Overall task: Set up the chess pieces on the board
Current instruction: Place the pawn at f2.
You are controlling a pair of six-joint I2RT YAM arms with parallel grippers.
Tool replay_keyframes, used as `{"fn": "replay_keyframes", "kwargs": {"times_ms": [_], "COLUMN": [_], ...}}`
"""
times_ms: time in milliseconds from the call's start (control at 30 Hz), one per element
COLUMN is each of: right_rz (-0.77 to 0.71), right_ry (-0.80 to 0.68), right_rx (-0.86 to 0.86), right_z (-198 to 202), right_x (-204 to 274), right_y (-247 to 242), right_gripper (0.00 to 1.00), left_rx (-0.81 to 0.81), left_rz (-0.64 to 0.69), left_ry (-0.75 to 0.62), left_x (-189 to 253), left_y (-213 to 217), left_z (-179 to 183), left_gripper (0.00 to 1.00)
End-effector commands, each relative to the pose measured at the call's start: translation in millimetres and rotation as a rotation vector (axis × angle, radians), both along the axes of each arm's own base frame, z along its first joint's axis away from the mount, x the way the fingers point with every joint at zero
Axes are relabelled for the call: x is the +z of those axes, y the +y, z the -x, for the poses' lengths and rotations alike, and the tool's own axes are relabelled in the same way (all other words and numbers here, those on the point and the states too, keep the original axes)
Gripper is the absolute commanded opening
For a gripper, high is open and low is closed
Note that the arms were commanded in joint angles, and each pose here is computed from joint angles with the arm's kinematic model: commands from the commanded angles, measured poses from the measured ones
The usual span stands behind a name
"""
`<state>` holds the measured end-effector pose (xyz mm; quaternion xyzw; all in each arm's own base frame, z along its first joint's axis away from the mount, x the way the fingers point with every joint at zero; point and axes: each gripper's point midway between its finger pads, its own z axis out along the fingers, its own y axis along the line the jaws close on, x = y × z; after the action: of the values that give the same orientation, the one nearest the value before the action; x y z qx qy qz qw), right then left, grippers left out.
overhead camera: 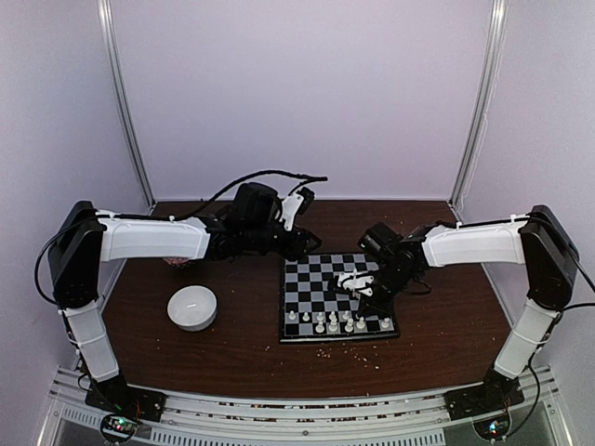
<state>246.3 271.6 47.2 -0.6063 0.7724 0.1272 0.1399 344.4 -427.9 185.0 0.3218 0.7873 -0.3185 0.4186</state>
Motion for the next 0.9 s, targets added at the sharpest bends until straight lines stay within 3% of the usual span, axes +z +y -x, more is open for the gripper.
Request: {"fn": "replay_keyframes", "kwargs": {"times_ms": [0,600,867], "right_rz": [0.013,0.016,-0.047], "right_ry": [-0.034,-0.053,-0.125], "right_rx": [-0.018,-0.018,-0.053], "right_z": [-8,-9,-20], "right_x": [0,1,42], "right_y": [4,6,4], "right_gripper": [0.09,0.14,0.23], "left_rx": [-0.01,-0.022,-0.027], "left_rz": [0.046,0.05,0.037], "left_ry": [-0.015,0.0,0.006], "left_x": [5,0,-1], "left_y": [-7,-11,-10], "left_z": [-3,-2,-1], "left_gripper": [0.34,0.34,0.34]}}
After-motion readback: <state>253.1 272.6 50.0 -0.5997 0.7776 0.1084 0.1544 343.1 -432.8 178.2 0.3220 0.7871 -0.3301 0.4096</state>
